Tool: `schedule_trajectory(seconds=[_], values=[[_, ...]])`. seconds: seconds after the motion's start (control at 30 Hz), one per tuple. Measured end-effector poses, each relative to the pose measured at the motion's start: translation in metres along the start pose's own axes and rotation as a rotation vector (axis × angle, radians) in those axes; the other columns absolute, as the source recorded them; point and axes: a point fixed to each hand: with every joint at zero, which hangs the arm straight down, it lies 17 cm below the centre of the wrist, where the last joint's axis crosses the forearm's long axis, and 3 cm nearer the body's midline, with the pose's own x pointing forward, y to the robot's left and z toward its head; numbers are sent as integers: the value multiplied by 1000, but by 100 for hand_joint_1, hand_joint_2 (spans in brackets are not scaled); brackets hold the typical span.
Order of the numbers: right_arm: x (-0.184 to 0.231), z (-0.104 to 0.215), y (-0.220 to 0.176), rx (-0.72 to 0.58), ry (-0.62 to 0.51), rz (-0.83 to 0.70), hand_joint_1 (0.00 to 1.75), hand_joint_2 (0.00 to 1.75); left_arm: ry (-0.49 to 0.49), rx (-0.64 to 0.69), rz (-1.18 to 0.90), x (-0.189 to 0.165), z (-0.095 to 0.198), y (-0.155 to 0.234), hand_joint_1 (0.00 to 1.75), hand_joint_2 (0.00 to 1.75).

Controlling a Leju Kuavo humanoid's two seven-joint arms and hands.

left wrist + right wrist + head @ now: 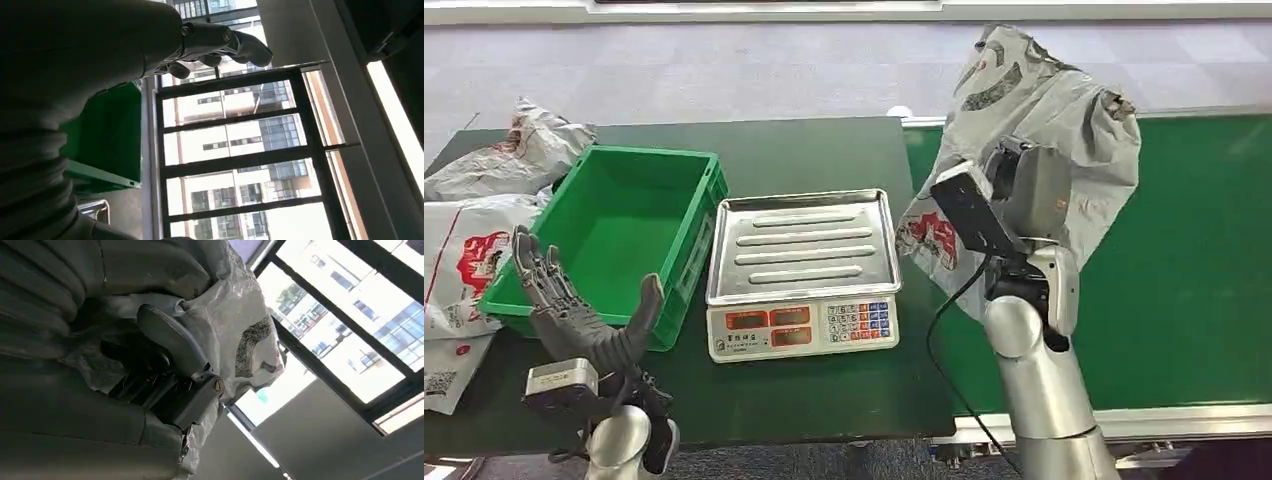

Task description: Moved the parcel from conveyor to table for the left to box.

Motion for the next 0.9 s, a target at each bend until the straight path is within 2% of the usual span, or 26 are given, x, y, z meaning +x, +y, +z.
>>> schedule_trajectory(seconds=[0.1, 0.2, 0.3, 0.47, 0.63, 0.9], values=[[2, 0, 3, 5, -4, -3, 175, 175, 2, -1, 0, -1, 0, 0, 0, 175], [17, -2, 18, 68, -54, -78, 175, 175, 5, 0, 12, -2, 0, -2, 0, 175], [57, -6, 57, 163, -146, -180, 175, 175, 3, 0, 37, -3, -4, -10, 0, 175], [120, -9, 108, 266, -224, -269, 175, 175, 12, 4, 59, -5, -7, -18, 0, 175], [147, 3, 142, 341, -274, -308, 175, 175, 26, -6, 69, -8, -3, -24, 0, 175], [180, 18, 162, 392, -352, -380, 175, 175, 39, -22, 89, -12, -2, -31, 0, 175]])
